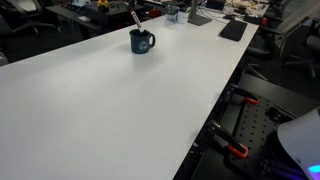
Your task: Remove the marker from the mug
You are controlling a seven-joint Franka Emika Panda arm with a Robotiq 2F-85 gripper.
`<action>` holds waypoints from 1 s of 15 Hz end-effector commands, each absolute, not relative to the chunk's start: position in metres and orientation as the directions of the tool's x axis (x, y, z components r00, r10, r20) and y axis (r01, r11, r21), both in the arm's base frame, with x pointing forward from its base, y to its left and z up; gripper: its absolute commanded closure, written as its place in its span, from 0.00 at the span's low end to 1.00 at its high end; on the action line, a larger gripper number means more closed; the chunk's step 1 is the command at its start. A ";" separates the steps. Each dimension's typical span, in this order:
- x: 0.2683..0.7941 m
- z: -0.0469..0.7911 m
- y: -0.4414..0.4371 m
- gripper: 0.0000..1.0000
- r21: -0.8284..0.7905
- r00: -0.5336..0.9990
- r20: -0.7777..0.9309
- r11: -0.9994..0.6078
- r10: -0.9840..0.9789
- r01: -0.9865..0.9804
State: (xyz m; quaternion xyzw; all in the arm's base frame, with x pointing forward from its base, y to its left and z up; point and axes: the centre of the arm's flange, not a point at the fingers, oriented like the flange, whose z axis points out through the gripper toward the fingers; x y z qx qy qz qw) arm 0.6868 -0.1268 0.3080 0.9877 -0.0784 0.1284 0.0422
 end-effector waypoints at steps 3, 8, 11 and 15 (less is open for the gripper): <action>0.677 0.319 -0.107 0.95 0.035 0.994 0.052 -0.994 -0.100 -0.102; 0.658 0.274 -0.086 0.95 0.012 0.990 -0.143 -1.000 0.018 0.020; 0.646 0.244 -0.073 0.95 0.025 0.974 -0.209 -0.995 0.086 0.093; 0.627 0.206 -0.060 0.95 0.047 0.949 -0.243 -0.974 0.202 0.220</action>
